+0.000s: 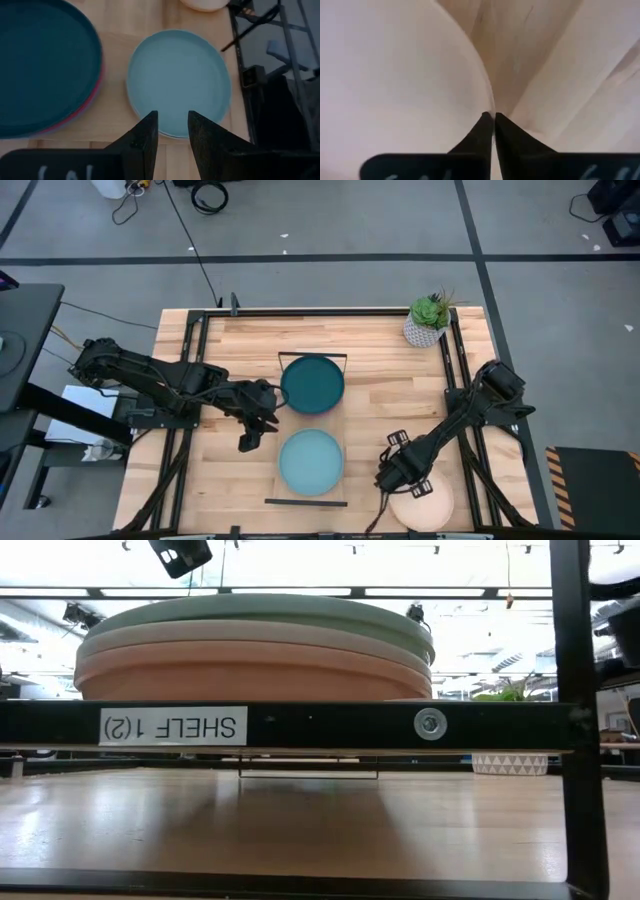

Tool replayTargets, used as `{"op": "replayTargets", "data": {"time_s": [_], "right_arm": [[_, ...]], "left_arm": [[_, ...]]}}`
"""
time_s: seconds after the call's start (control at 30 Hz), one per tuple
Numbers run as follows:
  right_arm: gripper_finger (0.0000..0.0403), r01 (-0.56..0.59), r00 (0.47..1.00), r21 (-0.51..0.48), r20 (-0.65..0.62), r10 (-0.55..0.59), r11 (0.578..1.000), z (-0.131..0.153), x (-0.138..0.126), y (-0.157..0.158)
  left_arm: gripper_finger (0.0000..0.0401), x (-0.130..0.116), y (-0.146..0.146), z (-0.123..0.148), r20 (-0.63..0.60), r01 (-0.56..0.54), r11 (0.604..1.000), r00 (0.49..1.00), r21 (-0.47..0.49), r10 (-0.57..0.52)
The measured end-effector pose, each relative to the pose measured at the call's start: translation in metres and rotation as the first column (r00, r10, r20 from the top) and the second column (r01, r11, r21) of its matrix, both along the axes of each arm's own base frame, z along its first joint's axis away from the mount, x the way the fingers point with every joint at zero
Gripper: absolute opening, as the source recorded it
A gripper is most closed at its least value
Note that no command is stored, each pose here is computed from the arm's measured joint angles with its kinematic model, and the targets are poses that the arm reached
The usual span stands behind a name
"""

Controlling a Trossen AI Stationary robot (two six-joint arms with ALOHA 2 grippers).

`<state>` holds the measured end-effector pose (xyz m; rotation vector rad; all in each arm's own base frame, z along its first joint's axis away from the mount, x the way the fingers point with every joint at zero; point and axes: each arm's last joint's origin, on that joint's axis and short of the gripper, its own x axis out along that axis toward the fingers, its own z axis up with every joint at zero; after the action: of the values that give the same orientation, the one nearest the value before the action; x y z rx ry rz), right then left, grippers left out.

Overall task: Place and stack plates onto a shelf
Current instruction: Stack the white plate on top of the light green plate on the shelf

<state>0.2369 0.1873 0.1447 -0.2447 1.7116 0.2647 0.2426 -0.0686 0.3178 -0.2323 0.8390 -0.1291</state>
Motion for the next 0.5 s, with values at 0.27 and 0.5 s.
{"op": "replayTargets", "data": {"time_s": [0.27, 0.5], "right_arm": [[0.0009, 0.121, 0.992, -0.023, -0.044, -0.122, 0.992, 0.043, 0.027, -0.025], [0.0009, 0.361, 0.928, 0.047, 0.087, -0.364, 0.931, 0.11, 0.059, -0.069]], "left_arm": [[0.0114, -0.003, -0.013, 0.013, 0.082, 0.115, 0.984, 0.989, 0.136, -0.126], [0.0114, -0.01, -0.029, -0.012, 0.057, 0.182, 0.917, 0.975, 0.355, -0.215]]}}
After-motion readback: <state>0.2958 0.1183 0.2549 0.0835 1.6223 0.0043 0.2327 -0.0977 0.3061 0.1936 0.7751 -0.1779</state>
